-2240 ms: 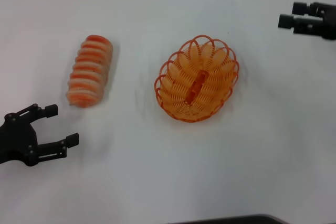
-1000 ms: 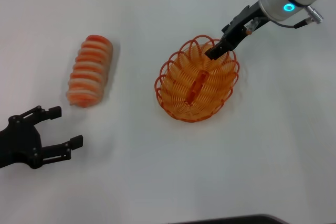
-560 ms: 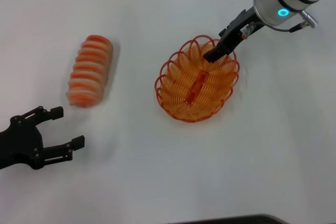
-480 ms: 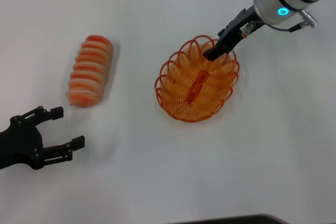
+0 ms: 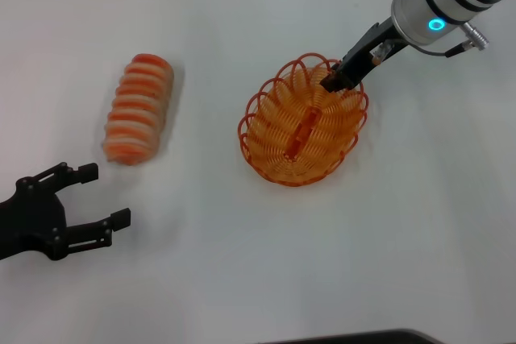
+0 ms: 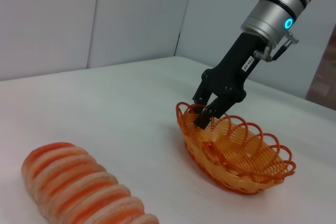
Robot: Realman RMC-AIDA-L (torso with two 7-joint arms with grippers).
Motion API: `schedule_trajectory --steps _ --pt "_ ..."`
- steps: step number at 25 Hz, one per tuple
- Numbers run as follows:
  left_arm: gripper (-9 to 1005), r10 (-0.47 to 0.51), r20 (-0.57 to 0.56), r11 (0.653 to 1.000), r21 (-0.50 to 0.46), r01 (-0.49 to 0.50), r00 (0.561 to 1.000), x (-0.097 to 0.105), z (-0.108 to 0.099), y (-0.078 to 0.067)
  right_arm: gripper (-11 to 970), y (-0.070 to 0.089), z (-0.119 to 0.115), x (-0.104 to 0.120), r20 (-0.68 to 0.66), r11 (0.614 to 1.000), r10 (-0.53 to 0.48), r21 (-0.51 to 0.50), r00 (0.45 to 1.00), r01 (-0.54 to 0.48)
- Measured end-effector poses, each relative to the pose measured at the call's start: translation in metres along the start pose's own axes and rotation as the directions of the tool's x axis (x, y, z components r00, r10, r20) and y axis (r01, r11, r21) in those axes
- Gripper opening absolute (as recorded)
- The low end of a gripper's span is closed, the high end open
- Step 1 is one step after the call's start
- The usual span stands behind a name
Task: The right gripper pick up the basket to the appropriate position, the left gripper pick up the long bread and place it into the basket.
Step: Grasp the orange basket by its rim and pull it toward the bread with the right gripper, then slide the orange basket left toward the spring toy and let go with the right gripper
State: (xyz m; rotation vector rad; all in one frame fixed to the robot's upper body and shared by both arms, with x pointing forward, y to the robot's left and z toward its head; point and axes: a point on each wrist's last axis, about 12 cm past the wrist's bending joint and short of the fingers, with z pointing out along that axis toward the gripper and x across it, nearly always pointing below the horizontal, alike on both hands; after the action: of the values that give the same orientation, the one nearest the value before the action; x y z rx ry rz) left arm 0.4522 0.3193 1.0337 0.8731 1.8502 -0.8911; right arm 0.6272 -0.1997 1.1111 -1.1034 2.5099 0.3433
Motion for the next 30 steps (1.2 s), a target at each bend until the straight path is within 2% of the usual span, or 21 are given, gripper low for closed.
schedule_trajectory --steps 2,10,13,17,24,30 --pt "936 0.001 0.001 1.000 0.001 -0.001 1.000 0.000 0.000 0.000 305 0.000 0.000 0.000 0.002 1.000 0.002 -0.001 1.000 -0.002" --pt "935 0.002 0.011 1.000 -0.002 -0.002 1.000 -0.002 -0.002 0.001 230 -0.003 -0.004 0.001 0.016 0.999 0.034 -0.012 0.999 -0.034" --pt "935 0.002 0.013 1.000 0.001 -0.002 1.000 -0.002 -0.002 0.001 202 -0.006 -0.010 0.003 0.043 0.994 0.094 -0.057 0.995 -0.091" --pt "935 0.004 0.015 1.000 0.006 -0.004 1.000 -0.003 -0.002 0.000 164 -0.014 -0.023 0.011 0.067 0.969 0.215 -0.138 0.974 -0.205" --pt "935 0.007 0.033 1.000 0.019 -0.008 0.999 -0.005 -0.002 -0.001 100 -0.032 -0.039 0.042 0.066 0.879 0.440 -0.233 0.895 -0.415" --pt "935 0.010 0.033 1.000 0.016 -0.011 0.999 -0.008 -0.003 0.001 87 -0.043 -0.048 0.067 0.058 0.733 0.653 -0.301 0.755 -0.610"
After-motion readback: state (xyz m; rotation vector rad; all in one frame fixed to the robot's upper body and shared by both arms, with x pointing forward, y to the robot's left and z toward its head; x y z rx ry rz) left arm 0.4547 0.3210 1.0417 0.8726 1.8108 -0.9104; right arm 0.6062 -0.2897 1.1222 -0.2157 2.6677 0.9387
